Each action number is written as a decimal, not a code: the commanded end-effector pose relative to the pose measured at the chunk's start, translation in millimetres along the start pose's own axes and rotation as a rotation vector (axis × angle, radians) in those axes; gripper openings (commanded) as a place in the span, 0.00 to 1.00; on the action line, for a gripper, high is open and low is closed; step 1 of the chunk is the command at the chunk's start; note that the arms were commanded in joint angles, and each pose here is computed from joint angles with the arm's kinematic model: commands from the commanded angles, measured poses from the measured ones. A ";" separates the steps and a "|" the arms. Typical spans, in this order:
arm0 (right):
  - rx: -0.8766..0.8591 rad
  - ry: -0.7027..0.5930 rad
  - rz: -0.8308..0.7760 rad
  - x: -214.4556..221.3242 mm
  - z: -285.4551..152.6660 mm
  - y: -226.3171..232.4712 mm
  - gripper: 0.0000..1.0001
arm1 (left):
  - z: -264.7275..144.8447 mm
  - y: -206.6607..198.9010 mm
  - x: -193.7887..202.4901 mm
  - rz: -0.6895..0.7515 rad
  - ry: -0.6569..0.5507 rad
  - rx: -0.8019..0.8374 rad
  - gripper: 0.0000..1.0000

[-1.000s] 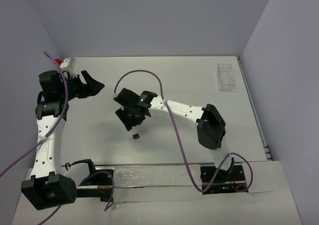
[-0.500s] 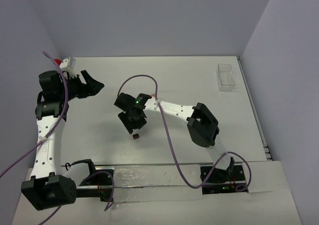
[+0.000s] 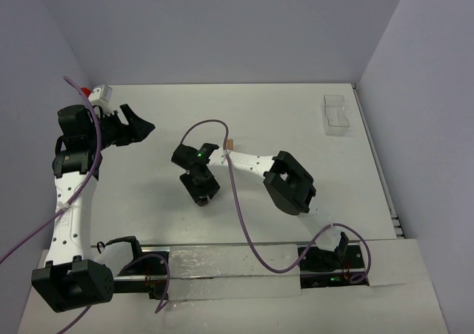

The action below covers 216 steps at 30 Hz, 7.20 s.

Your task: Build the wood block tower

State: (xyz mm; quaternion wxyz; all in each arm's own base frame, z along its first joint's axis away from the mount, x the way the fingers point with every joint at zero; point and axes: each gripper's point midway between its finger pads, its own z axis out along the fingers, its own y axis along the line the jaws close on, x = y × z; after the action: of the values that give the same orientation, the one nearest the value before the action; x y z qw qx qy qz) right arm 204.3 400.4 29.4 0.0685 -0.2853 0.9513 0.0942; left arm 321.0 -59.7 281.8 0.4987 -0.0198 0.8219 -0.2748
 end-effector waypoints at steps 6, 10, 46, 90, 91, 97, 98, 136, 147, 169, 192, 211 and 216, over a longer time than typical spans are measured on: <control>-0.102 -0.027 -0.004 -13.4 -20.9 16.1 0.32 | -2.2 -2.4 -9.0 0.032 -0.033 0.011 0.83; -0.163 -0.055 -0.038 -16.7 -41.8 23.4 0.07 | -3.1 -4.4 -6.2 0.046 -0.022 0.025 0.83; -0.105 -0.920 0.121 -43.1 -265.7 -103.8 0.00 | -33.3 -126.6 54.3 0.046 -0.045 0.546 0.78; -0.814 -0.360 1.384 -67.7 -246.9 -148.1 0.00 | 83.1 -231.6 47.2 0.080 -0.039 0.318 0.59; -0.813 -0.362 1.383 -68.1 -247.3 -148.3 0.00 | 83.1 -232.5 50.0 0.079 -0.030 0.318 0.60; -0.811 -0.362 1.389 -70.5 -244.7 -149.7 0.00 | 85.6 -239.4 65.4 0.081 0.016 0.325 0.63; -0.817 -0.362 1.388 -71.1 -245.8 -149.5 0.00 | 87.2 -238.7 67.3 0.080 0.022 0.321 0.63; -0.798 -0.375 1.338 -75.5 -246.9 -138.8 0.00 | 120.8 -241.2 94.5 -0.015 0.127 0.284 0.59; -0.796 -0.369 1.336 -72.5 -244.9 -137.3 0.00 | 122.9 -240.5 95.7 -0.022 0.129 0.277 0.54; -0.843 -0.382 1.292 -74.1 -247.8 -132.0 0.78 | 119.8 -234.0 98.6 -0.025 0.130 0.258 0.00; -0.123 -0.982 0.748 -75.3 -302.4 -273.0 1.00 | 108.4 -165.2 114.7 0.240 0.447 0.001 0.00; -0.035 -1.012 0.717 -60.6 -300.1 -289.1 1.00 | 171.3 -149.9 140.2 0.072 0.507 -0.189 0.00; -0.059 -1.006 0.722 -62.2 -301.8 -285.3 1.00 | 177.7 -146.7 147.5 0.077 0.524 -0.198 0.00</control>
State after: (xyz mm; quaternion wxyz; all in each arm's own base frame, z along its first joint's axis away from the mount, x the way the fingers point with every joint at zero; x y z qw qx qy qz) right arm 389.0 136.1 274.6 0.4433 0.1355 0.8488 0.2543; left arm 350.2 -301.9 158.8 0.2632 0.0446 0.9495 -0.1651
